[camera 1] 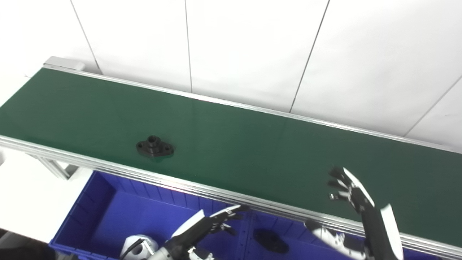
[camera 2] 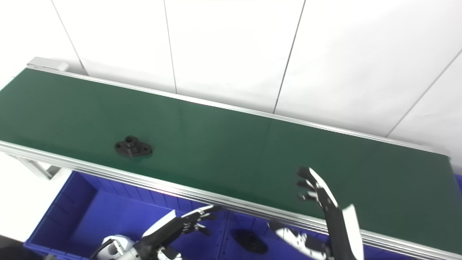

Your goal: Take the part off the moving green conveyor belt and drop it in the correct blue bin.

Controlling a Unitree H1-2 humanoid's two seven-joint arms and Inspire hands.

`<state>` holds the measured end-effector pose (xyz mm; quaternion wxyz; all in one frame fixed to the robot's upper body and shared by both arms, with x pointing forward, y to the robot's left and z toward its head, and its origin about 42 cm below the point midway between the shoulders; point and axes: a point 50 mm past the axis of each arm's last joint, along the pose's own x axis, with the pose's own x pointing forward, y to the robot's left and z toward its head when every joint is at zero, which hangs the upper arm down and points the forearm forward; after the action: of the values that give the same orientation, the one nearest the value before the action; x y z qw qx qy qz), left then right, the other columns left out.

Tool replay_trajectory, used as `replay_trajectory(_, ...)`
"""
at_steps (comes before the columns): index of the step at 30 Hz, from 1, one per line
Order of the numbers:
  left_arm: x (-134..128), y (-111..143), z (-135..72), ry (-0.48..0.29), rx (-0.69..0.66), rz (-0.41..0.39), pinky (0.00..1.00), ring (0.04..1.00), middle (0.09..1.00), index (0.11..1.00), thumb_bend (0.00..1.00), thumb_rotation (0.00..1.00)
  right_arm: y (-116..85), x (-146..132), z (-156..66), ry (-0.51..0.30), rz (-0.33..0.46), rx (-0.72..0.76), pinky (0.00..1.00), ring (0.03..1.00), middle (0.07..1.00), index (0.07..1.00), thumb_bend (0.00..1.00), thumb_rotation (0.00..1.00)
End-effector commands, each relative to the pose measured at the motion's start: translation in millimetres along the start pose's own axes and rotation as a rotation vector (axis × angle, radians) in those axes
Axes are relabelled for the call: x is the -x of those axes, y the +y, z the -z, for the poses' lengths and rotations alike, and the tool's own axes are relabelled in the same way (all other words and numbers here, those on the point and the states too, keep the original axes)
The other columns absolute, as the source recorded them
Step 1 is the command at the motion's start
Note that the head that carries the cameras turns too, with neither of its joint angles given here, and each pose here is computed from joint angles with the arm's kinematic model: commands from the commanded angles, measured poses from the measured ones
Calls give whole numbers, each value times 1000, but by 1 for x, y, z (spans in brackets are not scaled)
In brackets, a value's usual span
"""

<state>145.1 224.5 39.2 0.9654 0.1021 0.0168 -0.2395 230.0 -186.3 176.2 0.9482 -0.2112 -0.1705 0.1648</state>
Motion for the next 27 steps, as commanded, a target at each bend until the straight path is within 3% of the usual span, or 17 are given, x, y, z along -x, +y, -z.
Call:
replay_trajectory(1,1,11,-5,-43,-12,-6,740,929,989,940,740,304,-2,-14,-13,-34,7,6,624,764,808,867,679,222)
replay_trajectory(7,7,21,-4,-25,-16,-15,773,937,989,964,702,342,4,-47,-14,-18,-32,60,669,781,818,881,658,271)
replay_trajectory(14,12,27,-5,-21,-16,-31,755,925,987,982,679,391,13,-78,-17,17,-84,114,641,770,837,888,658,352)
replay_trajectory(18,13,28,-4,-27,-15,-43,758,915,982,982,651,398,17,-93,-17,29,-125,155,672,791,838,893,671,349)
replay_trajectory(27,11,26,-2,-12,-23,-11,783,909,960,955,706,436,18,-135,-19,1,-234,243,711,804,828,889,695,338)
